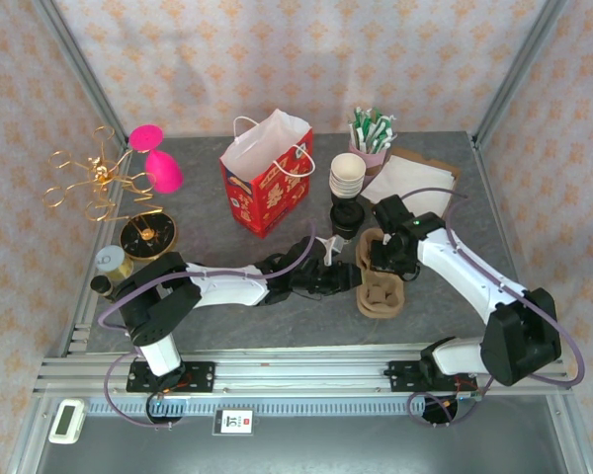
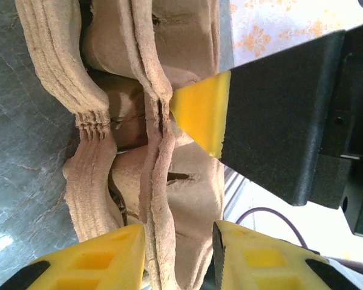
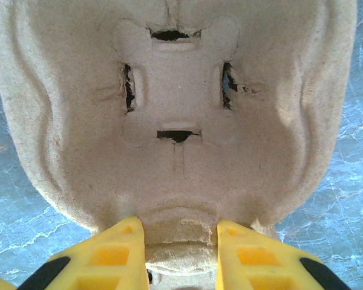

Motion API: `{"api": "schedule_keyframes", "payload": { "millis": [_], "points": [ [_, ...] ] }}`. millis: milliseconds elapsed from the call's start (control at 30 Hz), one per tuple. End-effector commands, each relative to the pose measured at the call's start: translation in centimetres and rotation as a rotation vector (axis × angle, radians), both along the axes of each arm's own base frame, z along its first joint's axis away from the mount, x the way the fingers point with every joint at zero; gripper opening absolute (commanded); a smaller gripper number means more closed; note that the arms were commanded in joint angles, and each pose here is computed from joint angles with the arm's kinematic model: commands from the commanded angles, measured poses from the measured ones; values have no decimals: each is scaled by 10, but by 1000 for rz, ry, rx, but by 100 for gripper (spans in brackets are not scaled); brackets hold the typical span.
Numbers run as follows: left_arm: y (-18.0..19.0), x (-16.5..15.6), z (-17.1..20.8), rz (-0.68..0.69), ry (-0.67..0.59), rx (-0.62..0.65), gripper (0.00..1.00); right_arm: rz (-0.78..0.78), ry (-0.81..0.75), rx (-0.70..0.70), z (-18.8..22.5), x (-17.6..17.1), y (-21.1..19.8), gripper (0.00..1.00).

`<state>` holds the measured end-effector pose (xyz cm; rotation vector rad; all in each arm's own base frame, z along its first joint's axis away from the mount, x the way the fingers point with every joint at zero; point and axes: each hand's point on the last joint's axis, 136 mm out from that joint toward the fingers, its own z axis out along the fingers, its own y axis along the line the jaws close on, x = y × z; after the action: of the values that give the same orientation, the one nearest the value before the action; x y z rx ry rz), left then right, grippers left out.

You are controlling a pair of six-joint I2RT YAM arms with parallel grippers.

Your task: Pack the takeout coffee

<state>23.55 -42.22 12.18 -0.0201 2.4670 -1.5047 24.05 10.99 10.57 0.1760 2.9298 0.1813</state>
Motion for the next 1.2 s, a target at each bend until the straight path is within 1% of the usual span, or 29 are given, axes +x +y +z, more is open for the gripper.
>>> {"api": "schedule_keyframes", "payload": {
  "millis": [0,233,433,533,633,800,933,1033,1167],
  "points": [
    [-6,2,2,6,14,-49,34,-18,-18,21,4,-1,0,25],
    [-12,4,9,1,10,-75,33,-17,-12,19,2,0,0,24],
    [-9,3,10,5,4,-70,30,-23,-19,14,4,1,-1,23],
    [-7,4,9,11,4,-63,29,-18,-33,52,7,2,5,23],
    [-6,4,7,14,11,-62,29,-24,-26,28,7,1,0,22],
    [-7,3,2,4,38,-85,31,-25,-40,62,12,2,5,21],
    [-5,5,7,12,39,-118,33,-35,-33,35,11,1,-2,20],
    [6,9,13,39,28,-133,37,-44,-30,32,9,0,-5,20],
    [23,9,11,70,25,-132,40,-48,-26,30,9,0,-6,19]
  ]
}}
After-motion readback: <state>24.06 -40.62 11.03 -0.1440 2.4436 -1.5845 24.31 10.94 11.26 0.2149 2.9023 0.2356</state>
